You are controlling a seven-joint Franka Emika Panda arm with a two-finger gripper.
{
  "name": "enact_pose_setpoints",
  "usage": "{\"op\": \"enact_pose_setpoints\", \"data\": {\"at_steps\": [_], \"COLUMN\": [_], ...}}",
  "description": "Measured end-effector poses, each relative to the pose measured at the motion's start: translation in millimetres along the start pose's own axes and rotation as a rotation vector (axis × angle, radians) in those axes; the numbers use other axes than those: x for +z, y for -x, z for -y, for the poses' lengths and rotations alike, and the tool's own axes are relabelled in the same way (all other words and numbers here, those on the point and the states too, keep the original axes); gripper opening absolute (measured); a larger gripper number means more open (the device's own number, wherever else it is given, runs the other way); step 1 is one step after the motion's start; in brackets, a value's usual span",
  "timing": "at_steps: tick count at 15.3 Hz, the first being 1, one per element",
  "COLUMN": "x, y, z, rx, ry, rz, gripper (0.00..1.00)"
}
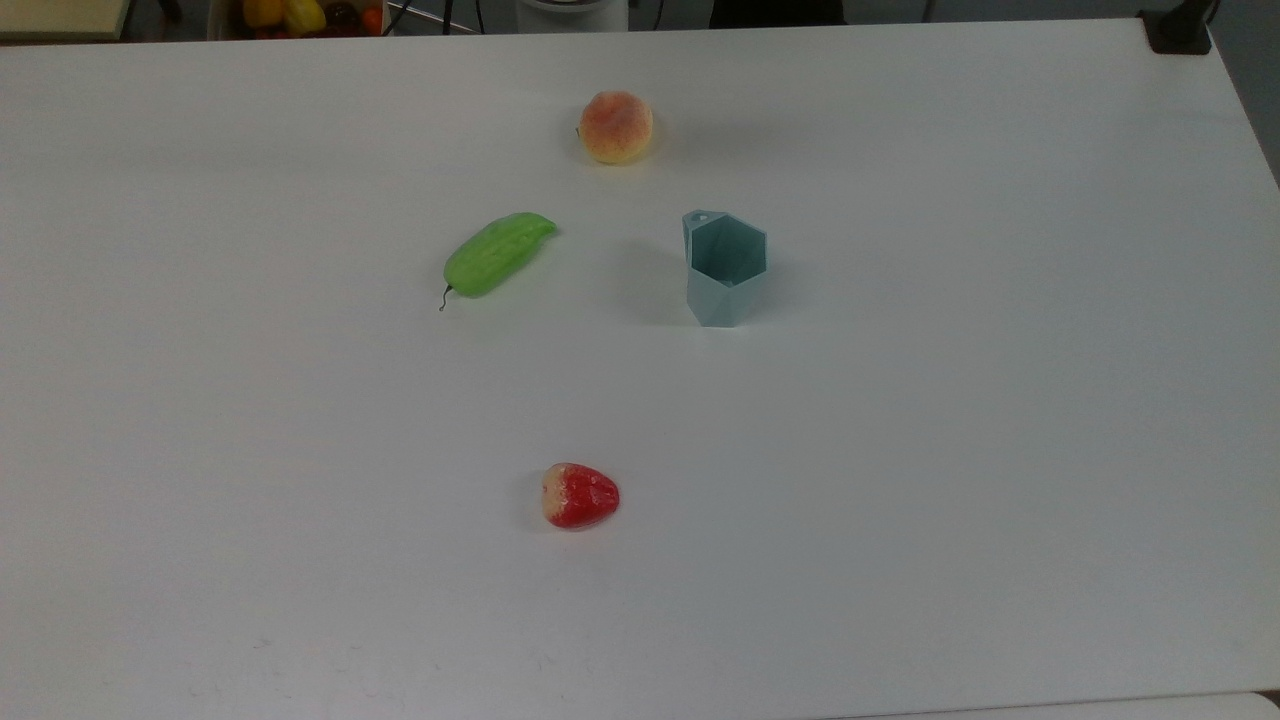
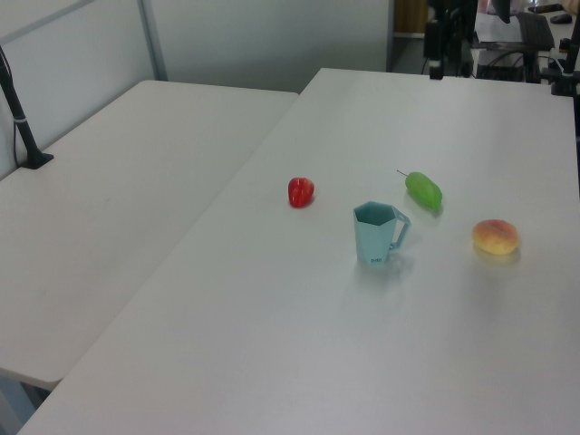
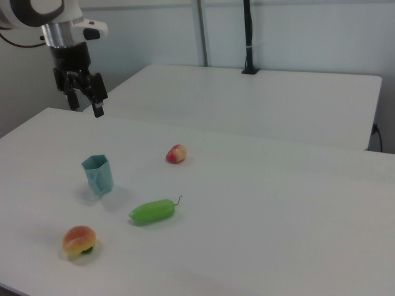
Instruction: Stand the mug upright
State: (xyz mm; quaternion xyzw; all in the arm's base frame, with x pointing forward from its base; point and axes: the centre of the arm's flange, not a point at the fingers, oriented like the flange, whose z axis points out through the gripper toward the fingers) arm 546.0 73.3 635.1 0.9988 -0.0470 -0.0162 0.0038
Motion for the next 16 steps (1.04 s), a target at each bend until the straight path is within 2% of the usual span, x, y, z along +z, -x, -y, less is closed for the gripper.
{"op": "enact_pose_setpoints", "data": {"at_steps": [2,8,10,13,16], "x": [-2.8,14.9,17.7,17.0,16.7], "y": [5.9,-12.6,-16.8,-20.6,-21.0], "z": [0.8,6.3,-2.3,-23.0,-27.7], "rx": [-0.046,-0.167,-0.220,-0.246,-0.252], "ry": [-0.004,-0.026,-0.061,-0.123,-0.131], "rz": [-0.010,-0.120,-0.131,-0.133,-0.135], "gripper": [1.00,1.00,1.00,1.00,1.00]}}
